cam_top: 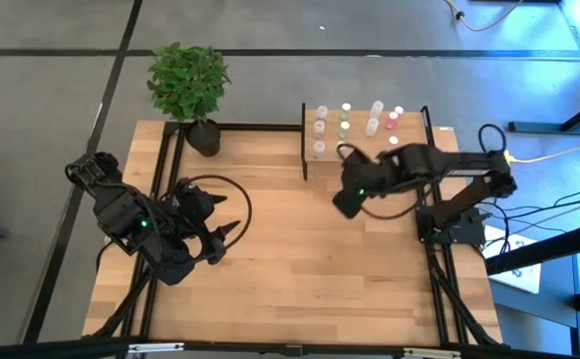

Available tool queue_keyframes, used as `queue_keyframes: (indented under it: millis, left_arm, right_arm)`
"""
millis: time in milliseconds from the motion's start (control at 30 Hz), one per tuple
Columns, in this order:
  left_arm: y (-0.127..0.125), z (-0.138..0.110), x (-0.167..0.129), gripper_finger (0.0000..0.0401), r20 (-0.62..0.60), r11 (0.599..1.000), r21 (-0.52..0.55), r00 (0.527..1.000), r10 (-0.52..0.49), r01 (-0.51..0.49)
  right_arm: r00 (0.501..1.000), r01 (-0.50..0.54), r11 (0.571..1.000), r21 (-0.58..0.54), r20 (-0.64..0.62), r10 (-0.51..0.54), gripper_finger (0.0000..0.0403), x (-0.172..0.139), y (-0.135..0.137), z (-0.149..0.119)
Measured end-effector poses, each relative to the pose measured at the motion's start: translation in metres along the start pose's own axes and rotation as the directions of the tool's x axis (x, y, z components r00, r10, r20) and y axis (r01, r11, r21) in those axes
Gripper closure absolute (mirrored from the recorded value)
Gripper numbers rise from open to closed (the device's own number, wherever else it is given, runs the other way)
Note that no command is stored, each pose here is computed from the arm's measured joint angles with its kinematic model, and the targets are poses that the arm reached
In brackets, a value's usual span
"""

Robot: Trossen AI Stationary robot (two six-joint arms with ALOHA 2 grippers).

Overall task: Pick and place medicine bottles onto shelf by color
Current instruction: Put the white pill bottle aligned with the other white pill bottles on the shelf

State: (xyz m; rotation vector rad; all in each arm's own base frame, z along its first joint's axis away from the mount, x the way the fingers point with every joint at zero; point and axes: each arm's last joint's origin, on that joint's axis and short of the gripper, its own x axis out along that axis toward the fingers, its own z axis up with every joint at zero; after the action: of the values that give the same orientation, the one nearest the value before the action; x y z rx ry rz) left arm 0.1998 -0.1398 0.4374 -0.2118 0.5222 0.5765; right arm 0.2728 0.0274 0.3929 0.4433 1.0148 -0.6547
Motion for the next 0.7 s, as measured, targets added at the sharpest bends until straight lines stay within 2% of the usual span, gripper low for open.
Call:
queue_keyframes:
  millis: [167,367,533,700]
  left_arm:
    - [0.001,0.002,0.003,0.0106,0.000,1.000,-0.008,1.000,0.013,-0.013]
    - [0.000,0.003,0.003,0.0106,0.003,1.000,-0.016,1.000,0.004,-0.004]
    - [-0.002,0.004,0.003,0.0106,0.010,1.000,-0.018,1.000,-0.010,0.011]
    - [-0.002,0.004,0.003,0.0106,0.010,1.000,-0.019,1.000,-0.011,0.012]
  right_arm:
    - [0.991,0.131,0.991,0.041,0.005,-0.131,0.0249,-0.007,-0.033,0.006]
    - [0.984,0.181,0.983,0.034,-0.003,-0.181,0.0249,-0.002,-0.053,0.019]
    - [0.971,0.237,0.971,0.034,-0.028,-0.236,0.0249,0.011,-0.070,0.027]
    - [0.952,0.288,0.958,0.011,-0.114,-0.285,0.0249,0.035,-0.076,0.020]
